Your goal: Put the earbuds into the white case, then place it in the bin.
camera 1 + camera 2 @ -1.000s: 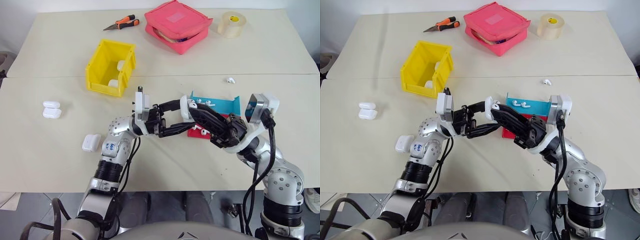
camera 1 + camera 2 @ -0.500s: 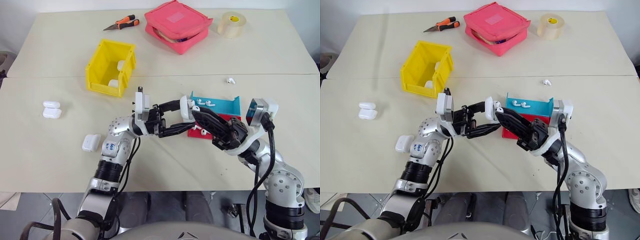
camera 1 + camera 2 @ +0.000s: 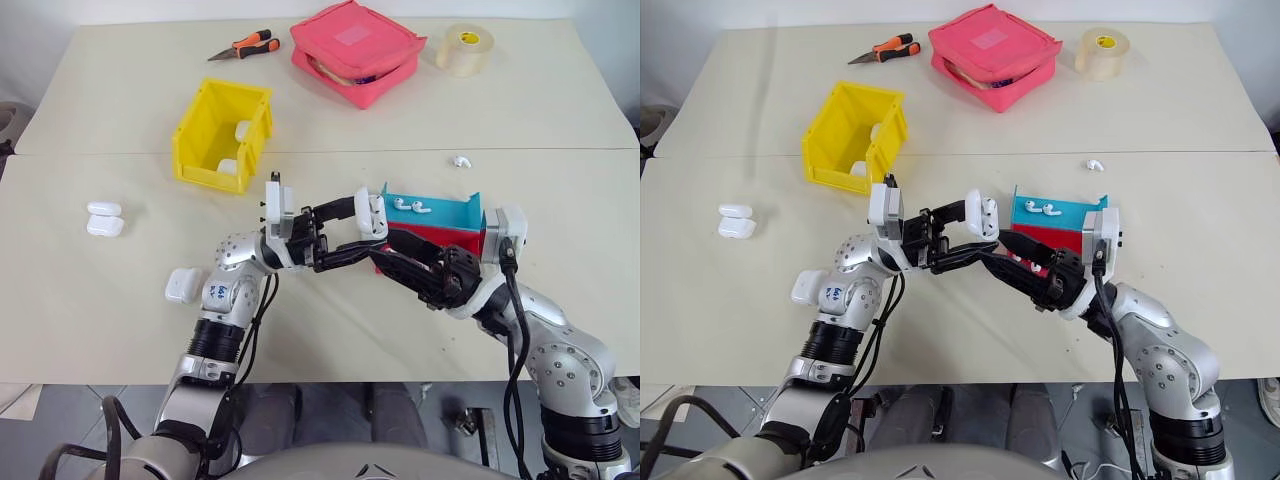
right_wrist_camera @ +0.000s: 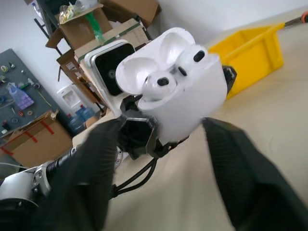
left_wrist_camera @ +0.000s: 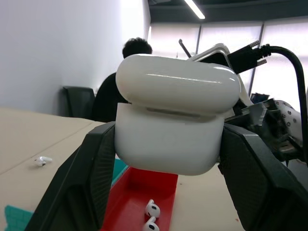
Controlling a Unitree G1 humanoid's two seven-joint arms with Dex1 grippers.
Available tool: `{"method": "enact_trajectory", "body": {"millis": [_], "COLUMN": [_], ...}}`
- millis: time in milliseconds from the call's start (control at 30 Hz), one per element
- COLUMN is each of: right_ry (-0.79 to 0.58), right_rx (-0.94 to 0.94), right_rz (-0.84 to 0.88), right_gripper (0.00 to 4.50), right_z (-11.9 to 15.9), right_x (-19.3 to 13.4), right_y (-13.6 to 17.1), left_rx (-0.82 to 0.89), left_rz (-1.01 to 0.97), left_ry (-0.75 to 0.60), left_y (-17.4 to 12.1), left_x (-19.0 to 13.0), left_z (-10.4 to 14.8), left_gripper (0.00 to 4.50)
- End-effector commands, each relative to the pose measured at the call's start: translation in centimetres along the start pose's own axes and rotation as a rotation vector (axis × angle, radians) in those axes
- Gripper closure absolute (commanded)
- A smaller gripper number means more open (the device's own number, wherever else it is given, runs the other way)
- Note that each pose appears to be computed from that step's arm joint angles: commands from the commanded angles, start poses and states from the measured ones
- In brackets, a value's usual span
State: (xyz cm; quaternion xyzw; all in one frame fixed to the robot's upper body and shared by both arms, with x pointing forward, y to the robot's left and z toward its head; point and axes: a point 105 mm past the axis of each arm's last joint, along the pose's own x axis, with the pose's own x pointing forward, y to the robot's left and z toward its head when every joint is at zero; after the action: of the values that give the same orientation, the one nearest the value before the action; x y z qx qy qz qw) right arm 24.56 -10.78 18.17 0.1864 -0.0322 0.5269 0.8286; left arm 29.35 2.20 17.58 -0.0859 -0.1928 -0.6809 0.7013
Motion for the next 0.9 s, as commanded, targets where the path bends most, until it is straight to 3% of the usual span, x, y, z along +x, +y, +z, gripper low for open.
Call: {"method": "enact_trajectory", "body": {"millis": [33, 100, 167, 400, 433, 700, 900], "right_ry": [-0.029, 0.006, 0.035, 0.227, 0.242, 0.306, 0.381], "right_rx": [-0.081, -0.116, -0.150, -0.316, -0.329, -0.386, -0.358], "right_rz": [-0.028, -0.054, -0.077, 0.021, 0.036, 0.103, 0.121], "right_gripper": [1.65, 1.65, 2.03, 4.32, 4.44, 4.44, 4.44], "right_z": [2.3, 2.5, 2.9, 2.6, 2.5, 2.5, 1.6], "right_x": [-1.7, -2.6, -3.2, -1.5, -1.0, 3.9, 3.7], "right_y": [-0.3, -0.7, -1.0, -0.3, -0.3, 0.0, -0.1], "left_rx": [0.050, 0.068, 0.127, 0.257, 0.262, 0.261, 0.256], "left_rz": [-0.030, -0.024, 0.015, 0.006, -0.004, -0.075, -0.067], "left_ry": [-0.002, 0.039, 0.133, 0.478, 0.510, 0.569, 0.560], "left_y": [-0.3, -0.2, 0.5, 1.9, 2.0, 1.3, 1.0], "left_x": [-0.5, -1.2, -1.8, -2.9, -2.9, -1.8, -1.9], "left_z": [1.5, 1.6, 1.2, -0.5, -0.7, -1.5, -1.6], "left_gripper": [1.64, 1.64, 1.64, 1.64, 1.64, 1.64, 1.64]}}
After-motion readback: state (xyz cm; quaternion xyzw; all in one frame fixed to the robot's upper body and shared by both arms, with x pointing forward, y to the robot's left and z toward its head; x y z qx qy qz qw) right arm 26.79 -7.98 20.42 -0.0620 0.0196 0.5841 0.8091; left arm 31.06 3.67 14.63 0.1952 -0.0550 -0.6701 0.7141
